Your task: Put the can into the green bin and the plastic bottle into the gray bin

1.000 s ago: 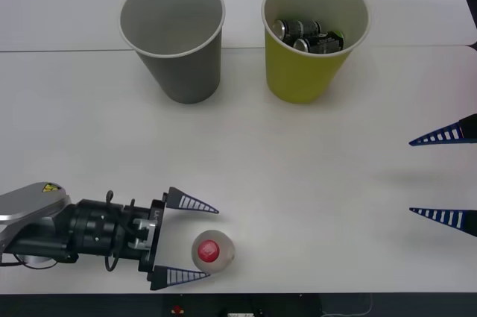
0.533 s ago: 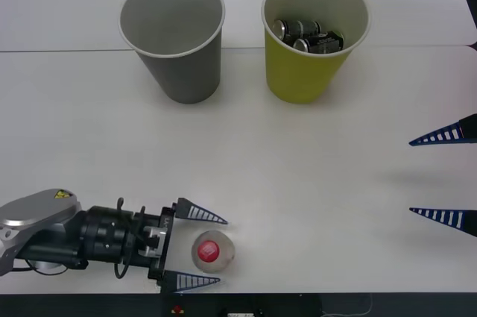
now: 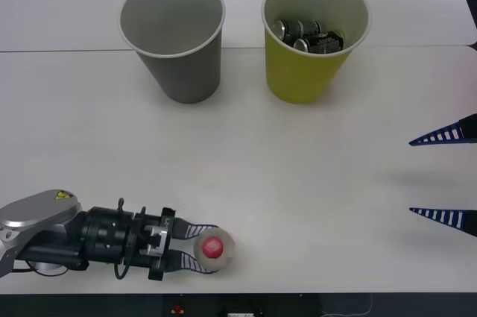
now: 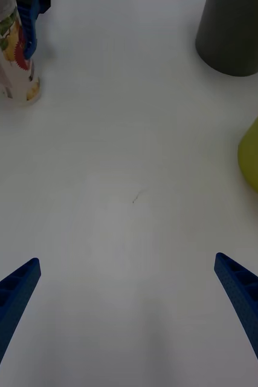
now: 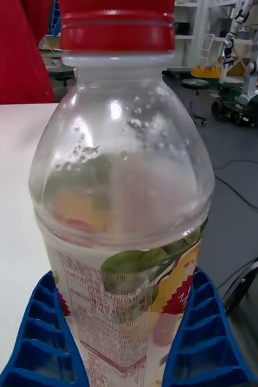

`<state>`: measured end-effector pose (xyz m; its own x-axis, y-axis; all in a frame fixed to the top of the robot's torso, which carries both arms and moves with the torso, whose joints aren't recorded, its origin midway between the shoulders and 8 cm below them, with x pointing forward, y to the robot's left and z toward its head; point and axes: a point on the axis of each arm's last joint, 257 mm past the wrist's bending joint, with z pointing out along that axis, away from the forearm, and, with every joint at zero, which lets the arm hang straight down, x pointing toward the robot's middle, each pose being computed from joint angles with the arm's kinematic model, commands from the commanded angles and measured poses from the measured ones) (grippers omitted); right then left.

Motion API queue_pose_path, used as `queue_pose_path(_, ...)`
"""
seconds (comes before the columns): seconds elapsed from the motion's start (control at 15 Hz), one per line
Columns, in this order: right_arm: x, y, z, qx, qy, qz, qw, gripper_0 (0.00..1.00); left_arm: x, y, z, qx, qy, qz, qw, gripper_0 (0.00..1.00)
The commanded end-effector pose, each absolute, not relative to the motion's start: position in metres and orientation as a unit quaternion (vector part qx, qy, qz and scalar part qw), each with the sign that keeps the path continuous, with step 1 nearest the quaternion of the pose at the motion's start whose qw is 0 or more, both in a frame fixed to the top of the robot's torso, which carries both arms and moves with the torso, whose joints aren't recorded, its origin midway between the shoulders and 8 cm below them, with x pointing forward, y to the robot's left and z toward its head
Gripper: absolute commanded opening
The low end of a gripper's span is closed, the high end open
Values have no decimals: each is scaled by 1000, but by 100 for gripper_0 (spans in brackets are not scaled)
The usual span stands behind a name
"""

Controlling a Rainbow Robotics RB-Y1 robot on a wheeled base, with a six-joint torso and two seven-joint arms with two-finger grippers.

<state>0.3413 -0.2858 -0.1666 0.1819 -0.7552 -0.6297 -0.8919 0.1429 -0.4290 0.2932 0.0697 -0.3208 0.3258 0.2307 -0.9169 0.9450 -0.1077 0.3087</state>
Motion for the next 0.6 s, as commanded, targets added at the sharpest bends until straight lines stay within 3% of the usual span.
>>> queue_pose_path(0.07, 341, -286, -167, -649, 634, 83, 411, 100, 296, 69, -315, 641, 459, -370, 492, 0)
queue_pose_path(0.6, 341, -286, -167, -649, 634, 83, 411, 100, 325, 76, -269, 610, 530, -375, 454, 0)
